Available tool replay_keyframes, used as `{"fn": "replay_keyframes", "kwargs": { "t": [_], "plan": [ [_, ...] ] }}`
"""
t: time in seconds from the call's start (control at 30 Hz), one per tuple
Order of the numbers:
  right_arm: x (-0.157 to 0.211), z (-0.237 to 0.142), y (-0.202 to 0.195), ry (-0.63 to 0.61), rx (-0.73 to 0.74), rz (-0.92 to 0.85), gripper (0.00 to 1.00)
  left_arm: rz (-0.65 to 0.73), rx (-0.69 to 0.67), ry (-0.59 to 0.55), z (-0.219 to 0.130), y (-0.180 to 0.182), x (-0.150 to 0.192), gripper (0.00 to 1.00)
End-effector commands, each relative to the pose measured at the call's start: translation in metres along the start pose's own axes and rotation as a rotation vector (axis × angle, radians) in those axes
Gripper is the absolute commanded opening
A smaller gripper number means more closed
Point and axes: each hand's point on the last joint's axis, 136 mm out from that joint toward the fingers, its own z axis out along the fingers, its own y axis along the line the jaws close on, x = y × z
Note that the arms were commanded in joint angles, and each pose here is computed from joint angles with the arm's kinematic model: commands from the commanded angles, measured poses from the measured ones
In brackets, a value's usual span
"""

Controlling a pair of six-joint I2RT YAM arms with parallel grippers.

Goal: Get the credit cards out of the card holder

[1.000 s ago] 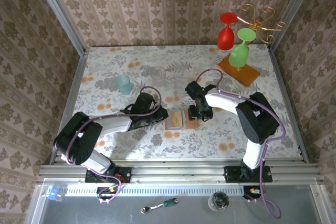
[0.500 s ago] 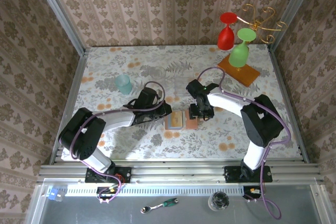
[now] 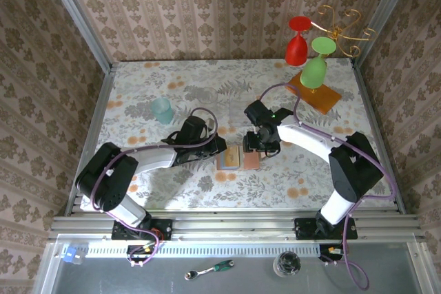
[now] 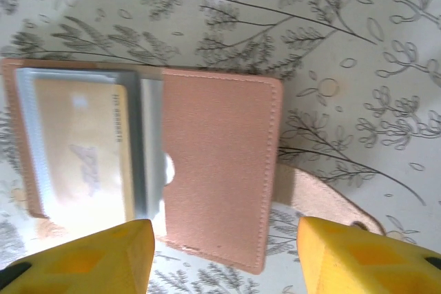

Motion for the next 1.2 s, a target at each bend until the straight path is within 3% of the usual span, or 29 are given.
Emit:
{"fn": "replay_keyframes", "kwargs": {
  "t": [0.0, 0.2, 0.5, 1.17],
  "plan": [
    [-0.001, -0.006, 0.022, -0.015, -0.12, 0.022, 0.58, 0.018, 0.034, 0.033, 0.005, -0.005, 0.007, 0.09],
    [-0.005, 0.0, 0.047, -0.022, -0.272, 0.032, 0.54, 0.039, -0.019, 0.067, 0.011, 0.002, 0.015, 0.06],
    [-0.001, 0.021, 0.06, 0.01, -0.353, 0.031, 0.48, 0.07, -0.085, 0.078, 0.009, 0.011, 0.02, 0.02],
    [0.008, 0.046, 0.062, 0.076, -0.38, 0.059, 0.34, 0.071, -0.107, 0.097, 0.015, 0.025, 0.029, 0.0]
  ]
}}
